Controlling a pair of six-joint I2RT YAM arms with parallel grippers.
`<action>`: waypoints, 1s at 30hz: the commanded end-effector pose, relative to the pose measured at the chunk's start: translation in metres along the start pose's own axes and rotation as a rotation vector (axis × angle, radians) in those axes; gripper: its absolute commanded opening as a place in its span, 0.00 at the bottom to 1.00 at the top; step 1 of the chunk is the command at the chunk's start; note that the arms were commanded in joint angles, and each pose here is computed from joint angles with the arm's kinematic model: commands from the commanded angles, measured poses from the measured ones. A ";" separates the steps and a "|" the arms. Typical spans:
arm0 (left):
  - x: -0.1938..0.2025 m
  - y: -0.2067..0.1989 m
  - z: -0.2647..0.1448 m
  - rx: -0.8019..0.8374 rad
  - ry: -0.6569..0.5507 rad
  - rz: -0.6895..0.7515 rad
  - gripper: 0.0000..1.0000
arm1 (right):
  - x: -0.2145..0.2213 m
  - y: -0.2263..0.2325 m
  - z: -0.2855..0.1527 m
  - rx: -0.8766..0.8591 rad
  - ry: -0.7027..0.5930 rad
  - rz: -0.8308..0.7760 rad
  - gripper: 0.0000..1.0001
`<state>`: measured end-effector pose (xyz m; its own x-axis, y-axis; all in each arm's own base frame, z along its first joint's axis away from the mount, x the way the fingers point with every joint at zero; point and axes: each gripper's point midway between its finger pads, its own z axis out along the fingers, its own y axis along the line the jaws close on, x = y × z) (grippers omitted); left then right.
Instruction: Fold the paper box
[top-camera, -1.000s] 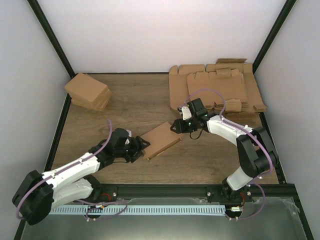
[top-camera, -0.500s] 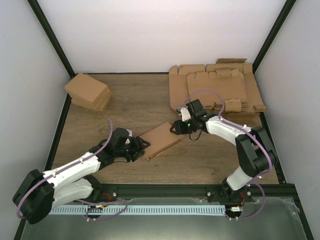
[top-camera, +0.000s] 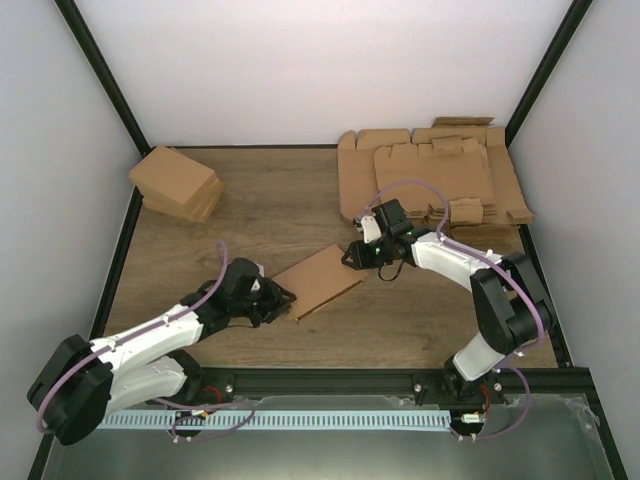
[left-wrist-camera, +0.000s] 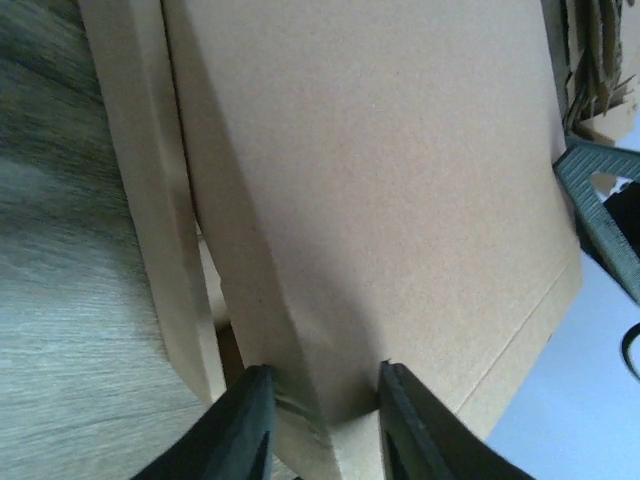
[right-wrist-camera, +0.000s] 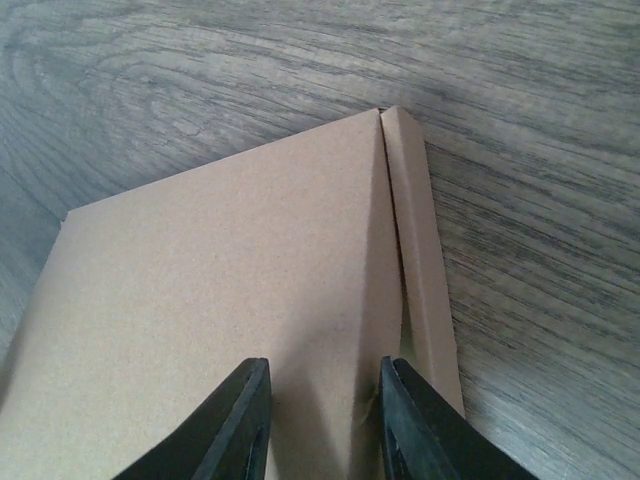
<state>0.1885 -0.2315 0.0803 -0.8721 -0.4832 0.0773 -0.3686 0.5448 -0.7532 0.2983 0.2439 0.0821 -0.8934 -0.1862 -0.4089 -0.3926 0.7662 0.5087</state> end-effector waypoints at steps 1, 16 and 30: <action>-0.003 -0.006 0.004 0.037 -0.008 0.010 0.26 | 0.013 0.011 0.007 -0.047 0.045 -0.009 0.30; -0.006 0.007 0.015 -0.019 -0.005 0.036 0.11 | 0.041 0.002 0.016 -0.050 0.086 0.028 0.19; -0.022 0.024 0.012 -0.205 -0.063 0.208 0.14 | 0.060 -0.027 0.024 0.072 0.108 0.020 0.15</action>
<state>0.1872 -0.2260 0.0477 -0.9151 -0.4030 0.0106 -0.3092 0.6849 -0.6598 0.2845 0.2354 0.0519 -0.8998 -0.1800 -0.3974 -0.3761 0.7816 0.4977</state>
